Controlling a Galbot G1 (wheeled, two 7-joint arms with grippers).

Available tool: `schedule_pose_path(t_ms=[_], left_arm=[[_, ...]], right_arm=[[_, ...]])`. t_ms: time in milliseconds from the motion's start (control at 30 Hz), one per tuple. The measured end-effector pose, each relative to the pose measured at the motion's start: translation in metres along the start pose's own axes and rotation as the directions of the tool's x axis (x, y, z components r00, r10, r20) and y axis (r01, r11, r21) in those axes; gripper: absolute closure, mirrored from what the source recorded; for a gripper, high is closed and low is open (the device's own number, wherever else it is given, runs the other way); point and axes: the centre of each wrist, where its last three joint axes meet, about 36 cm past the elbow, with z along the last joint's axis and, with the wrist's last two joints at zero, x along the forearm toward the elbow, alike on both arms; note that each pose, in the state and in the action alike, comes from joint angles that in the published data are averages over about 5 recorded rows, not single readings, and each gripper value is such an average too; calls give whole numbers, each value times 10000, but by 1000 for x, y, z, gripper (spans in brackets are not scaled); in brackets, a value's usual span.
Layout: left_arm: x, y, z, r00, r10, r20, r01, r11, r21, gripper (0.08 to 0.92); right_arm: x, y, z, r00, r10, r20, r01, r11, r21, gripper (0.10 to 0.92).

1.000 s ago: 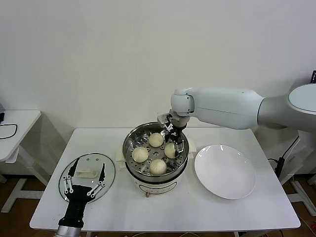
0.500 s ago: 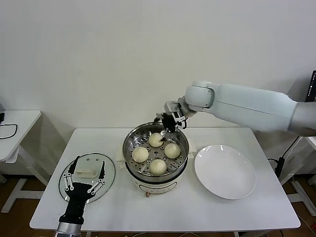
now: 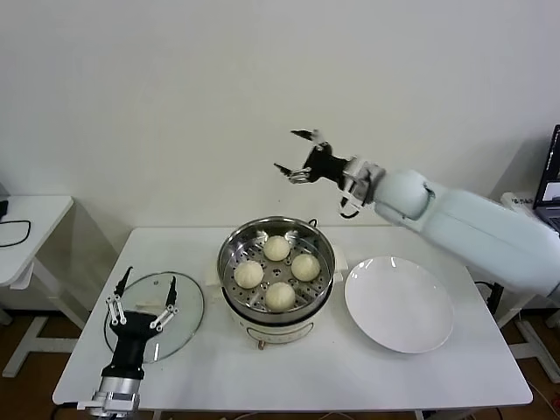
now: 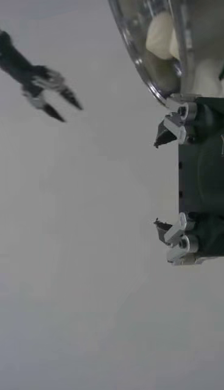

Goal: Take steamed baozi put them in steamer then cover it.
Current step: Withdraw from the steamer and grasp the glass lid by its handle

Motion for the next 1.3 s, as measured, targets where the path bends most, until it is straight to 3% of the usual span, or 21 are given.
schedule_pose_path(t_ms=[233, 567, 933, 1300], left_arm=[[-7, 1, 15, 9999, 109, -67, -115, 9950, -996, 177], [-4, 7, 50, 9976, 377, -574, -539, 9482, -3129, 177], [11, 13, 97, 9868, 885, -1358, -1512, 8039, -5752, 177], [20, 13, 135, 9662, 1266, -2245, -2523, 6437, -7225, 177]], right_arm=[[46, 27, 54, 9648, 2608, 329, -2528, 9549, -1556, 200], [113, 87, 116, 8605, 5091, -194, -4918, 8202, -2924, 200], [183, 146, 152, 7639, 6308, -1364, -6352, 6977, -3311, 200], [224, 190, 165, 7164, 6637, -2151, -6921, 6368, -3398, 200]])
